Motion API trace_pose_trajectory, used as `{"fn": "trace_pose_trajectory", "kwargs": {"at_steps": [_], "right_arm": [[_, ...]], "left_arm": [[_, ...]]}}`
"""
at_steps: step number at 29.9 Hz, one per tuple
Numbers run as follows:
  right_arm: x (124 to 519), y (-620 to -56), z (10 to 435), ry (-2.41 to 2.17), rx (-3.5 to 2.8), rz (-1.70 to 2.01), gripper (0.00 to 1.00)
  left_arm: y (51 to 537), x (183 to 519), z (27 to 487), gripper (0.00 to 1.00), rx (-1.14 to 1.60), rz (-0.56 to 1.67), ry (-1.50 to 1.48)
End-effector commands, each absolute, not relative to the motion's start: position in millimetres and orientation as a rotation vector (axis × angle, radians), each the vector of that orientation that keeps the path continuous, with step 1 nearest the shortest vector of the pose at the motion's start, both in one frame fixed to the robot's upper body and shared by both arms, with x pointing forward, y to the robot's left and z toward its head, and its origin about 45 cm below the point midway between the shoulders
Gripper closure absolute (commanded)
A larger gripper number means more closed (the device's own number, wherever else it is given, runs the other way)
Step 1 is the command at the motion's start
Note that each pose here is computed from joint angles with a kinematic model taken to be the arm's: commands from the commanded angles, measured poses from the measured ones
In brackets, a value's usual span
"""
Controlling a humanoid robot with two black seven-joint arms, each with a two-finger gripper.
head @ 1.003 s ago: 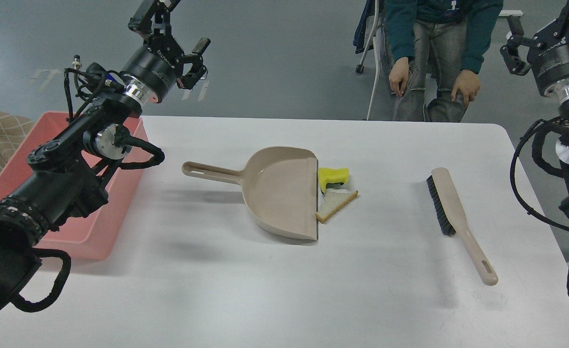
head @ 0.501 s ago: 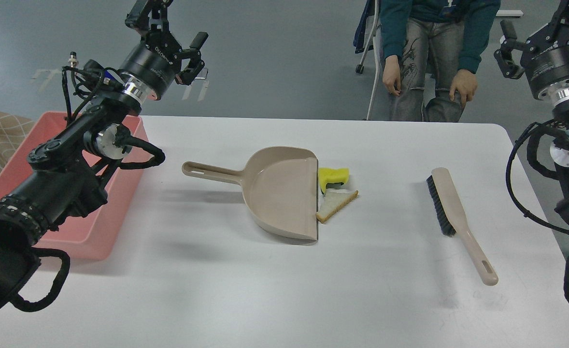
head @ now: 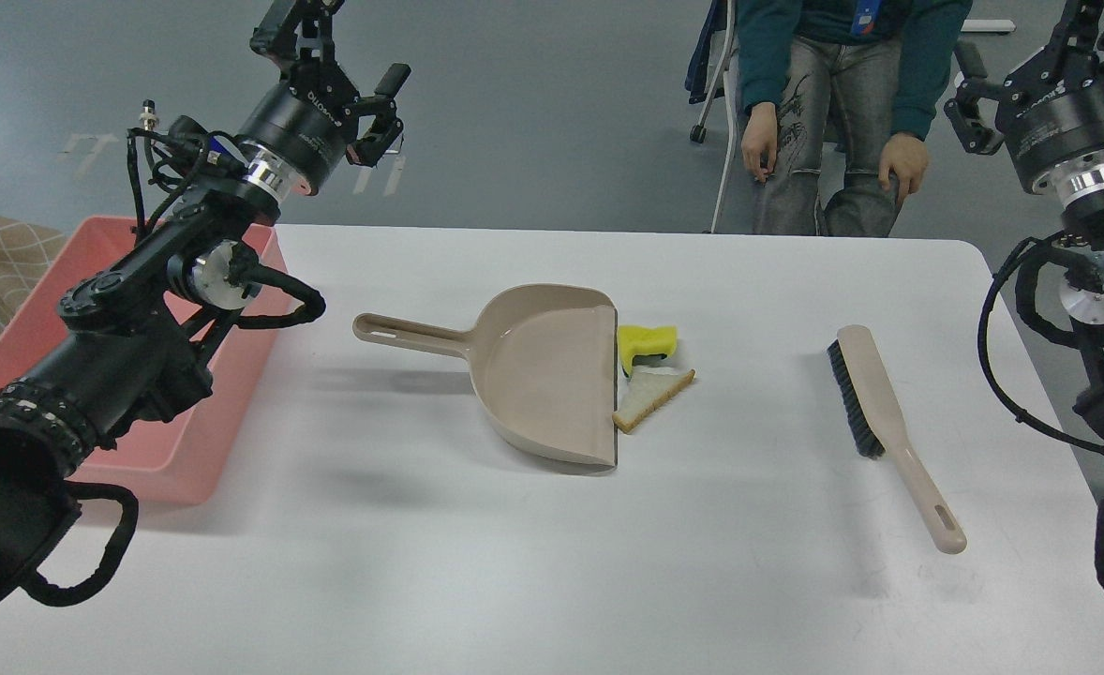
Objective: Sweep and dump garbage into bin
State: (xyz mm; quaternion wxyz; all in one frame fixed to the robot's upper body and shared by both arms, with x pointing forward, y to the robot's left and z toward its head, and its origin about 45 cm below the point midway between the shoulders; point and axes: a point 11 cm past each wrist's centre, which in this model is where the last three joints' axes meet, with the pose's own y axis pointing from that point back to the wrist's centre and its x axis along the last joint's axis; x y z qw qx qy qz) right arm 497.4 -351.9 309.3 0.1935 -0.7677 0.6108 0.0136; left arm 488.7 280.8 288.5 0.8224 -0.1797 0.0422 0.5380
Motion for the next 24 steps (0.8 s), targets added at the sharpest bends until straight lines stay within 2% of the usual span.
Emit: {"fn": "trace_pose_trajectory", "kwargs": {"at_steps": [1, 17, 24], "right_arm": [[498, -351, 311, 1.71, -2.154, 0.036, 0.0], [498, -352, 311, 1.717, -2.153, 0.033, 0.0], [499, -352, 313, 1.715, -2.153, 0.027, 0.0]], "left_arm": [[280, 488, 290, 0.02, -0.383, 1.14, 0.088], [278, 483, 306, 0.02, -0.34, 1.101, 0.011], [289, 457, 328, 0.02, -0.17, 1.038, -0.152]]}}
